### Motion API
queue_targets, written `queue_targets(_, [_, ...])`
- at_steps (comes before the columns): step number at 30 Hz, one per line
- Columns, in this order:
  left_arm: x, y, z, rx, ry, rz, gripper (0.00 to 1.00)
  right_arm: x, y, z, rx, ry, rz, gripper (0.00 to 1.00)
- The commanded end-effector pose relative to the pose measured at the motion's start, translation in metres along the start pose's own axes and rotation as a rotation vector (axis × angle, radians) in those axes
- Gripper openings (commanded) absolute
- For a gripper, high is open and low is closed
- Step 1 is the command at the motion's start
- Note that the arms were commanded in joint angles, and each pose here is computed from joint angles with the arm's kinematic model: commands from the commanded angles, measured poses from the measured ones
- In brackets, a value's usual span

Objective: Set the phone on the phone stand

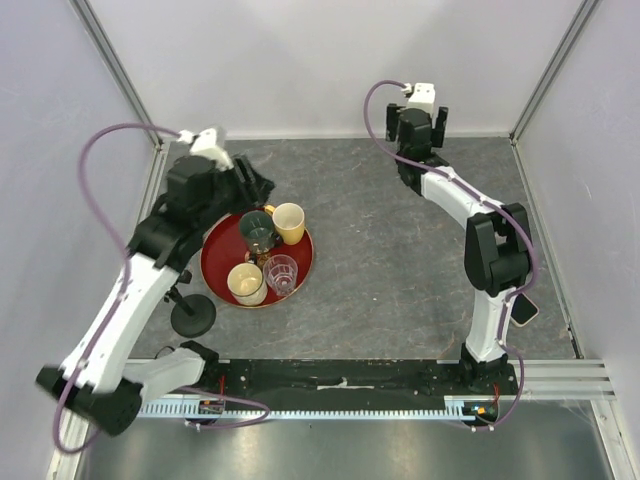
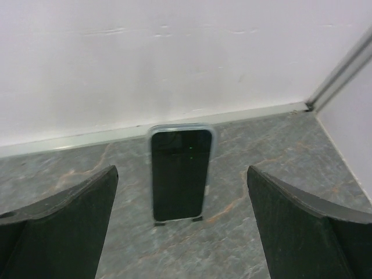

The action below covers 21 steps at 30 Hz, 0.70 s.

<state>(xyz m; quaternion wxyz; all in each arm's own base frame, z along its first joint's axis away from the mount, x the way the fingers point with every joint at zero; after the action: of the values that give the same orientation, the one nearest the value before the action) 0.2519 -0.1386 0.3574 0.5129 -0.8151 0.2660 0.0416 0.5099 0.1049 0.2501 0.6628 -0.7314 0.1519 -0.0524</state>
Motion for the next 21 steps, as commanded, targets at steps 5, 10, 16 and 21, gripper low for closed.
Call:
queue_targets(5, [-0.111, 0.027, 0.065, -0.078, -0.579, 0.044, 0.64, -0.043, -0.046, 0.027, 0.038, -0.093, -0.111, 0.98])
queue_targets(10, [-0.138, 0.039, 0.081, -0.306, -0.824, 0.051, 0.67, -0.054, -0.052, 0.03, 0.046, -0.118, -0.115, 0.98])
queue_targets(16, [-0.132, 0.042, 0.105, -0.63, -1.067, 0.079, 0.72, -0.063, -0.056, 0.036, 0.062, -0.158, -0.121, 0.98])
queue_targets(21, [-0.131, 0.039, 0.128, -0.831, -1.19, 0.008, 0.72, -0.066, -0.058, 0.04, 0.063, -0.172, -0.126, 0.98])
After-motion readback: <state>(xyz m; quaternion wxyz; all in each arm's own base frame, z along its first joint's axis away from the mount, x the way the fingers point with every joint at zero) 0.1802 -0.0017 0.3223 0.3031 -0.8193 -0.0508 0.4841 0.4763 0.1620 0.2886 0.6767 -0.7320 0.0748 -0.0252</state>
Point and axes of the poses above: each gripper's point midway between its finger pads, its own x axis out along the fingers, its own z axis along the line the jaws close on, y = z × x, the point moved 8 cm from there along -x, back along the fingers, and after that the axes turned 1 degree about -x, right-handed, at the moved point
